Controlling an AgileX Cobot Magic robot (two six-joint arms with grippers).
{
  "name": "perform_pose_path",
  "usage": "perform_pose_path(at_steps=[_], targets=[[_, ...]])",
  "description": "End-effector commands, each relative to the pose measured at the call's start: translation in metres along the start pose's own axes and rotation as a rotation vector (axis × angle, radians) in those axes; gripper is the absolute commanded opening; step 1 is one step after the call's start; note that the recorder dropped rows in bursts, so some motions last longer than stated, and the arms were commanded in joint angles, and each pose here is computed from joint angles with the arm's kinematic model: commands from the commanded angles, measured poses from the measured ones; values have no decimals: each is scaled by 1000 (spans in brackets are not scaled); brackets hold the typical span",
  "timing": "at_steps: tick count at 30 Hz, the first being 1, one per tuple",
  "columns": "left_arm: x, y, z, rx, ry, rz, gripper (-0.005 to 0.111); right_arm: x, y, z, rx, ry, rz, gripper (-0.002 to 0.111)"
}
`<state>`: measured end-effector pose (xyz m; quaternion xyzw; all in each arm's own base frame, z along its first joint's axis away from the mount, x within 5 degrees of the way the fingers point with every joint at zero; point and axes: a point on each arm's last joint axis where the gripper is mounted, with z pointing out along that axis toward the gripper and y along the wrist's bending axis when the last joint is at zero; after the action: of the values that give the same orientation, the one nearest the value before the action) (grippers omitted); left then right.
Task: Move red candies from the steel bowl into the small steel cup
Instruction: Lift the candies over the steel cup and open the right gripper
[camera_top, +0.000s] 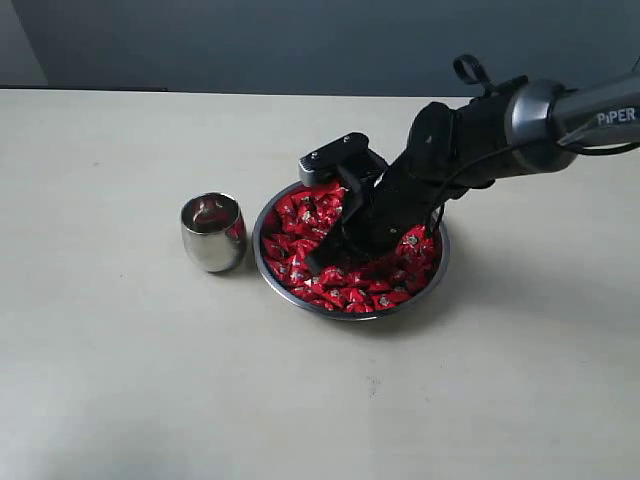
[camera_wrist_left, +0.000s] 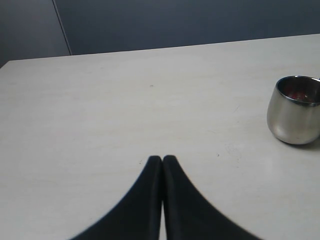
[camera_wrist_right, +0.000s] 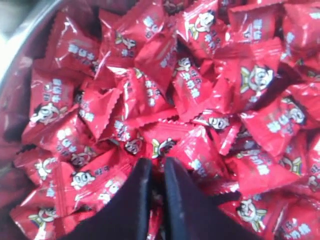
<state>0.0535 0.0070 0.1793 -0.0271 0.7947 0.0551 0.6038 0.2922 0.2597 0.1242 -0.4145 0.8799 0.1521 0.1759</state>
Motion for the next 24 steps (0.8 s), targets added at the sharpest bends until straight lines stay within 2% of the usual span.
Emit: perform_pose_path(at_steps=[1,12,19,24], targets=[[-3,0,-1,6,-19,2,0,-1,-1,-2,4,-4,-10,0],[-3,0,-1,6,-19,2,0,-18,7,-46,15,-115,-32,0],[-3,0,-1,6,-19,2,0,-30,15,-63,-11,-222,50,0],[-3,0,-1,6,-19,2,0,-48,27,-71,-34,-280,38,0]])
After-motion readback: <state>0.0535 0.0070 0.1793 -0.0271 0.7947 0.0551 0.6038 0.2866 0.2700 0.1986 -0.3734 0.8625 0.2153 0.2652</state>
